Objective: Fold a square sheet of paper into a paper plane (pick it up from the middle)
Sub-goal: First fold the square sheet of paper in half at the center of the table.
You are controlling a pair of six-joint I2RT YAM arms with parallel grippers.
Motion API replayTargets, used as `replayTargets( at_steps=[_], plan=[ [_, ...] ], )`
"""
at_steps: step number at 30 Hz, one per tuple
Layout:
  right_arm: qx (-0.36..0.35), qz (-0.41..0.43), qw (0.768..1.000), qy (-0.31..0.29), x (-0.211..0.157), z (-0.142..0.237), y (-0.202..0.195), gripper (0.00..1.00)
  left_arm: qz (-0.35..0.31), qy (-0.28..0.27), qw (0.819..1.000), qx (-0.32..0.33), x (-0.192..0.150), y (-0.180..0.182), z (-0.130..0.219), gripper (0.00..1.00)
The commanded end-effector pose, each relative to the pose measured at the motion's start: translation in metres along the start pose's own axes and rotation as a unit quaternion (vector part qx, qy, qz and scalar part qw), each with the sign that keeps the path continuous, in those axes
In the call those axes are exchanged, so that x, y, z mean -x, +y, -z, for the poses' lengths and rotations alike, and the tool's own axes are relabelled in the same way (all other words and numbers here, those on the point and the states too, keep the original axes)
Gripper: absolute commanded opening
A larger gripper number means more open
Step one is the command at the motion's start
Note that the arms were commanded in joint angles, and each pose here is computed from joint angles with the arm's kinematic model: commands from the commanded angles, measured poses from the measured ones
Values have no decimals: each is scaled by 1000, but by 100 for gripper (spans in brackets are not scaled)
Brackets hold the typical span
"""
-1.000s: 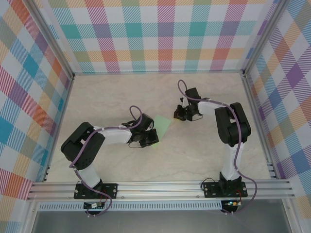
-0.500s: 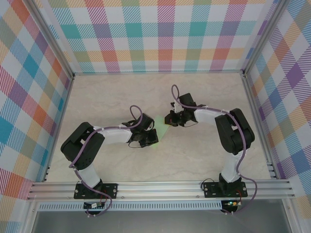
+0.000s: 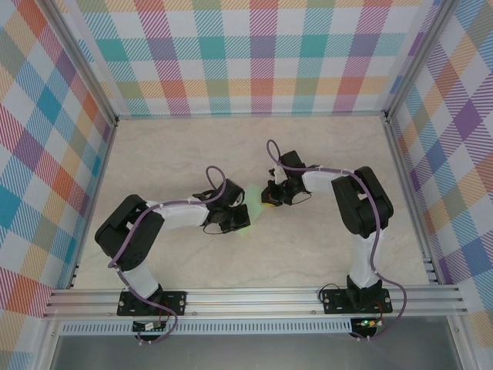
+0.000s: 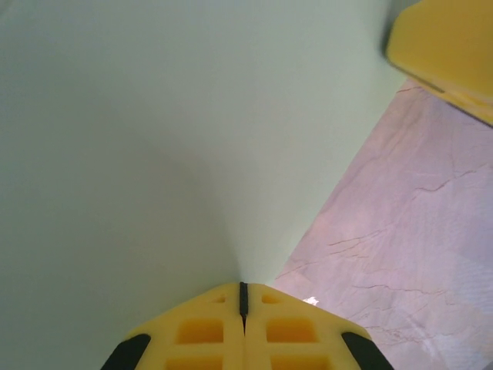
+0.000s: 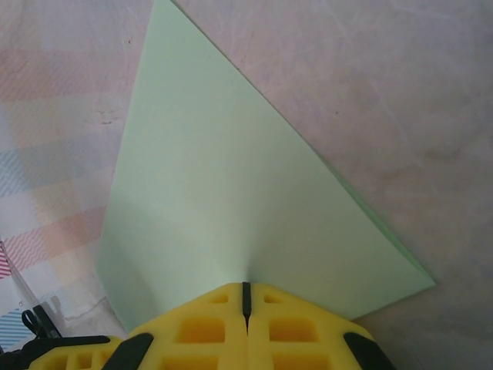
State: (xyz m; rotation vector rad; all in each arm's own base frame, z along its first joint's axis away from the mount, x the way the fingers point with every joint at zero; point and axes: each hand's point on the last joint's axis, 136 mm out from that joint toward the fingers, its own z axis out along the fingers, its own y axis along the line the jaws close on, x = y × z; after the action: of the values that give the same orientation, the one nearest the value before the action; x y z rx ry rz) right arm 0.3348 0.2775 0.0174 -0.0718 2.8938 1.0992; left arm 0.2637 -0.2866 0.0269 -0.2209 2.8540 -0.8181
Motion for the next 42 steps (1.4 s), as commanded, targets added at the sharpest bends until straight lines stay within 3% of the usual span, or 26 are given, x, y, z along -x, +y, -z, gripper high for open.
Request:
replayTargets(
  at_steps=[1, 8, 19, 29, 42],
  plan=[
    [-44, -8, 999, 14, -6, -6, -23, 0, -32, -41, 997, -48, 20, -34, 9, 5],
    [-49, -12, 999, 19, -9, -8, -28, 0, -42, -40, 996, -64, 28, -40, -12, 4],
    [-72, -25, 997, 27, -14, -10, -39, 0, -36, -18, 998, -39, 10, -6, -35, 2],
    [-133, -59, 989, 39, -18, -12, -64, 0, -45, 39, 998, -38, -33, 21, -20, 2],
    [-143, -64, 987, 42, -19, -14, -68, 0, -45, 81, 996, 6, -66, 58, -11, 1]
  ],
)
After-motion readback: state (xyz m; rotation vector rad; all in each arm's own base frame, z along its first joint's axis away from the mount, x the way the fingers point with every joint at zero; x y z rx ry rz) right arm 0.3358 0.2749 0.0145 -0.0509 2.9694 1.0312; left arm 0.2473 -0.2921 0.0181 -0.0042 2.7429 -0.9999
